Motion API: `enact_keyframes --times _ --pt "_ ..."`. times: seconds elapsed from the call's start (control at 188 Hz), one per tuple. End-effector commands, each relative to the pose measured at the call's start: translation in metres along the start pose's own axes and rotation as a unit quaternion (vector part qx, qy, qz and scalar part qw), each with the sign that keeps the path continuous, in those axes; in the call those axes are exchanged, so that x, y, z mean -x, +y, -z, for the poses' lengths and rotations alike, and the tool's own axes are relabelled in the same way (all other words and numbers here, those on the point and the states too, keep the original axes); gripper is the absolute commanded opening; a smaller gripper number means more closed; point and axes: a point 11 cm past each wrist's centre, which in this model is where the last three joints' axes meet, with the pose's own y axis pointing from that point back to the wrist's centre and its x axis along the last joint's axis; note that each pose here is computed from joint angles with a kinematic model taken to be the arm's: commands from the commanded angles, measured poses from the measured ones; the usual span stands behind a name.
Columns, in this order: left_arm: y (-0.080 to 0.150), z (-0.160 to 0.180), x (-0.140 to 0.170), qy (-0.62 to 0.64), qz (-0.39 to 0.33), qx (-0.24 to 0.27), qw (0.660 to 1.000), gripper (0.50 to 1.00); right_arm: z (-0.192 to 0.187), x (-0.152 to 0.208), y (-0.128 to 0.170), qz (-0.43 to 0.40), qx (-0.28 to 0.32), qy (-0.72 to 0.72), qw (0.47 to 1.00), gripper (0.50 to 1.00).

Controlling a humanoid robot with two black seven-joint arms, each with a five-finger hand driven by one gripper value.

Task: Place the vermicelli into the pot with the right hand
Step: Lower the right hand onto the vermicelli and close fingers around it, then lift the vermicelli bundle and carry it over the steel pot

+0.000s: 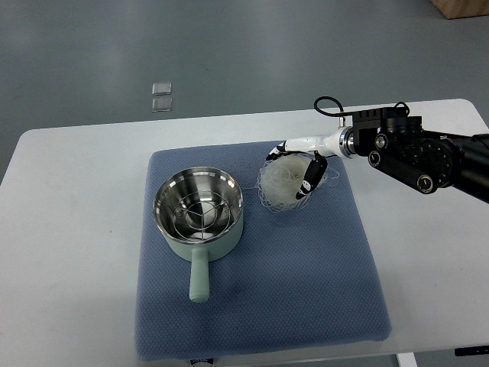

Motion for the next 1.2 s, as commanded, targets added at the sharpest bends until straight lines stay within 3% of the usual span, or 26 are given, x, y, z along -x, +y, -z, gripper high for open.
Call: enact_keyframes --times 0.0,0.175,0.271,0.351,0.425,0.462,0.686,0.882,1.196 --pt "0.000 0.000 0.000 0.000 0.000 0.001 1.000 1.000 0.000 0.003 -0.001 0.005 0.002 0.005 1.000 0.924" --pt "0.000 0.000 0.000 0.000 0.000 0.000 1.000 1.000 0.003 0.004 -0.003 0.008 0.002 0.014 1.000 0.893" --pt "0.000 0.000 0.000 0.000 0.000 0.000 1.000 1.000 0.002 0.003 -0.003 0.003 0.006 0.028 1.000 0.758" --pt "0.000 0.000 0.000 0.000 0.000 0.000 1.000 1.000 0.001 0.003 -0.003 0.002 0.008 0.030 1.000 0.680" --pt "0.000 0.000 0.000 0.000 0.000 0.000 1.000 1.000 0.001 0.002 -0.003 0.002 0.008 0.031 0.999 0.578" --pt "0.000 0.000 0.000 0.000 0.000 0.000 1.000 1.000 0.001 0.001 -0.002 0.001 0.009 0.032 0.999 0.503" --pt "0.000 0.000 0.000 0.000 0.000 0.000 1.000 1.000 0.006 -0.005 -0.001 -0.002 0.003 0.039 0.999 0.500" --pt "0.000 0.000 0.000 0.000 0.000 0.000 1.000 1.000 0.025 -0.035 0.006 -0.025 -0.011 0.058 0.998 0.500" --pt "0.000 0.000 0.000 0.000 0.000 0.000 1.000 1.000 0.105 -0.099 0.036 -0.060 -0.102 0.126 0.985 0.500"
